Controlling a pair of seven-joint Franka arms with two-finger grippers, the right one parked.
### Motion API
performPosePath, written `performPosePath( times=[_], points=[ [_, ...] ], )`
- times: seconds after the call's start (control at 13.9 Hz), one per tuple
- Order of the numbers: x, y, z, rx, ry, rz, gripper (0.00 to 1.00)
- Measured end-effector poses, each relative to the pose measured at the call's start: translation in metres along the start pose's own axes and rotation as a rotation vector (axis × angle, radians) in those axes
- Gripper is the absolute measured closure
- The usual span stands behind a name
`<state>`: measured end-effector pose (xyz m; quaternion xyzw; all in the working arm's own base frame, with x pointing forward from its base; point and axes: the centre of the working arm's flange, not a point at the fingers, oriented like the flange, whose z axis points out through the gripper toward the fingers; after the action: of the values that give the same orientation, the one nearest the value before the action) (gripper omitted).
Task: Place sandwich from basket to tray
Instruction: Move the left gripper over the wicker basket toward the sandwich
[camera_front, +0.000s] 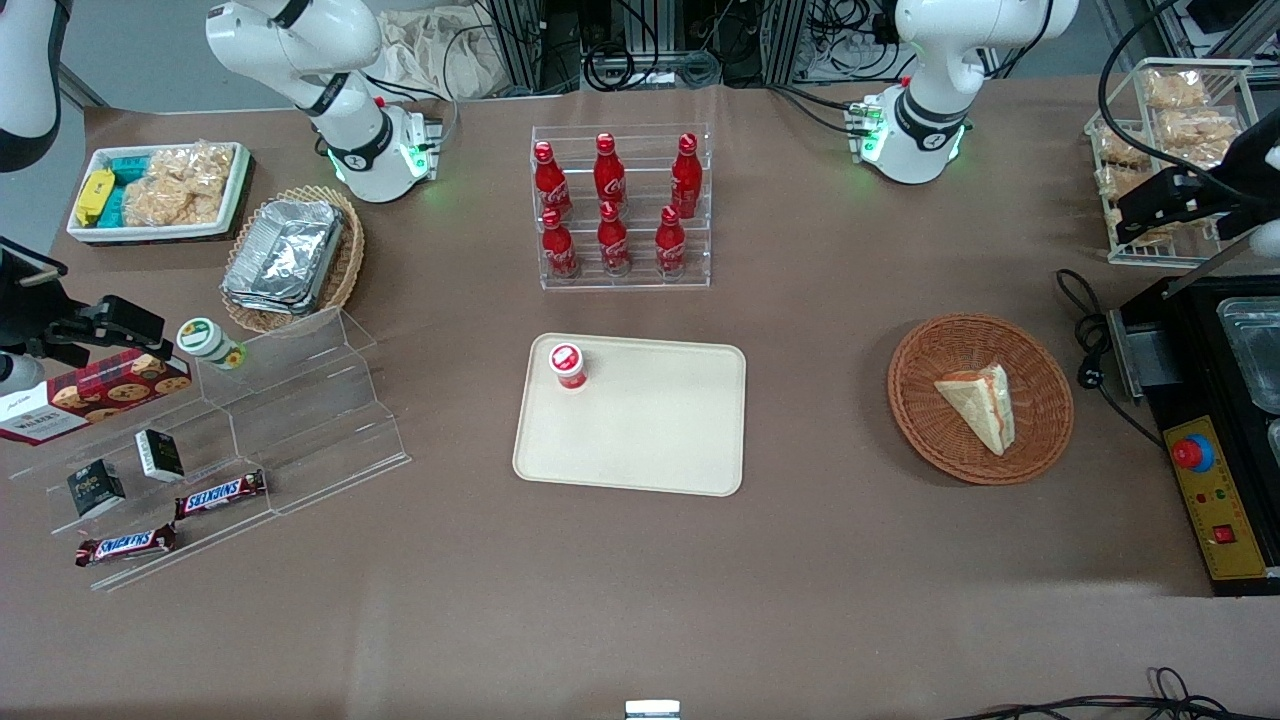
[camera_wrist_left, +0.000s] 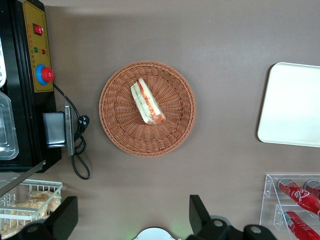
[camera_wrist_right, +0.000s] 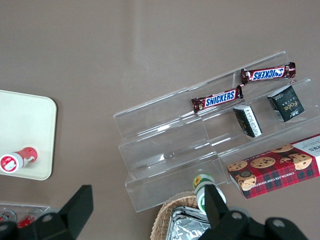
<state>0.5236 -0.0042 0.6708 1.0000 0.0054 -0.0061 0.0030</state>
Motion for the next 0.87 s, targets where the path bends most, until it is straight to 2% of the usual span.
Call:
performPosePath(
  times=[0.43, 0.65, 0.87],
  points=[
    [0.001, -0.008, 0.005, 0.005, -0.011, -0.03, 0.0],
    [0.016, -0.01, 0.037, 0.01, -0.062, -0.153, 0.0],
    [0.054, -0.009, 0.095, 0.021, -0.1, -0.263, 0.0]
  ],
)
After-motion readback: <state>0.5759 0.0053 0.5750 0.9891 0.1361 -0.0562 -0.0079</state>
